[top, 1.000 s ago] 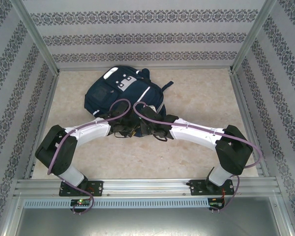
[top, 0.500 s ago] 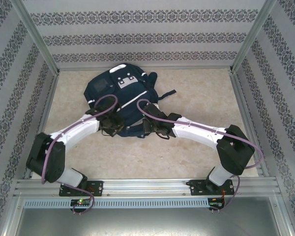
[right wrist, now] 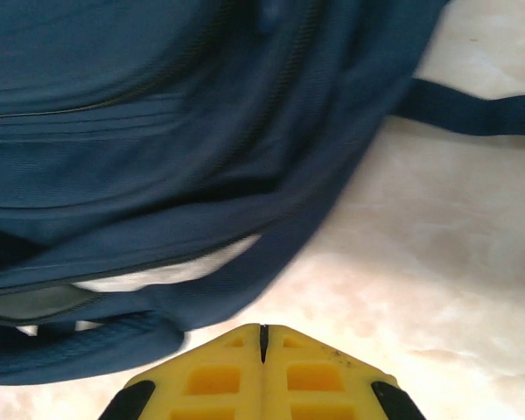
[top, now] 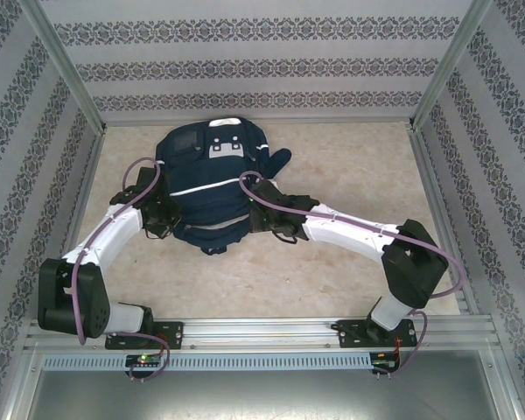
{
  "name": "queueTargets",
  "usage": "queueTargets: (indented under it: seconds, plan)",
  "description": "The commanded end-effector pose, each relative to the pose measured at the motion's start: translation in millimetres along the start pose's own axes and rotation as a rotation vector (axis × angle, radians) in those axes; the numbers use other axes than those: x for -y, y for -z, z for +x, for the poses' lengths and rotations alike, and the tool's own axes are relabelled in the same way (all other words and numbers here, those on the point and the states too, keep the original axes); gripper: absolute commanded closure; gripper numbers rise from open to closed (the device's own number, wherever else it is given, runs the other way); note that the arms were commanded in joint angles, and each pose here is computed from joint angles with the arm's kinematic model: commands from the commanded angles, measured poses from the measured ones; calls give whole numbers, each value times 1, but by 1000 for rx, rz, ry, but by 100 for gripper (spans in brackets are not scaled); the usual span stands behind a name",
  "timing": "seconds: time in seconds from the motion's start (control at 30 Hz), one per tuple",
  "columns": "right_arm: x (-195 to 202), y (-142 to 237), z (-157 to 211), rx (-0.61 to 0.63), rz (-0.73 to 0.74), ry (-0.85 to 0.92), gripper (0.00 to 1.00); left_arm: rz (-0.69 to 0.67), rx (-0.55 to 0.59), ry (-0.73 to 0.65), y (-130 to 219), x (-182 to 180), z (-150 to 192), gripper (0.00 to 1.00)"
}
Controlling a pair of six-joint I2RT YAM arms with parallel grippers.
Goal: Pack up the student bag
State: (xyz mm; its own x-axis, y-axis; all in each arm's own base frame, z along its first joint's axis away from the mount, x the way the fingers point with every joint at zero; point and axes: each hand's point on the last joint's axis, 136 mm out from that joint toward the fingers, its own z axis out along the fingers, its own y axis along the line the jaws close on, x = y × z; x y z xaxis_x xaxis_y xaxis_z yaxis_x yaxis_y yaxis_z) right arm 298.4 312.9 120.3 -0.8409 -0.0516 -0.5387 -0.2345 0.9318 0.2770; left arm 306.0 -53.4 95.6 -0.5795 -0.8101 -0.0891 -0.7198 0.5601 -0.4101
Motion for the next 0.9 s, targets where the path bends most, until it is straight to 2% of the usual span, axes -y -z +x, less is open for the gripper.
queueTargets:
  seconds: [0.0, 0.17, 0.37, 0.53, 0.77, 0.87]
  plan:
    - [-20, -2, -2, -9, -47, 7, 92, 136, -83, -96, 0, 38, 21, 100]
    - [-34, -2, 2, -16, -88, -14, 79, 225, -169, -202, -3, 73, 66, 100]
    - [-52, 0, 13, -20, -165, -69, 75, 307, -227, -302, -1, 106, 104, 100]
    - [-45, -7, 25, -18, -166, -138, 71, 313, -258, -320, -7, 109, 114, 100]
    - [-49, -21, 36, -31, -118, -113, 72, 327, -269, -331, -7, 109, 117, 100]
    - [-52, -27, 34, -24, -92, -105, 68, 327, -274, -334, -7, 108, 118, 100]
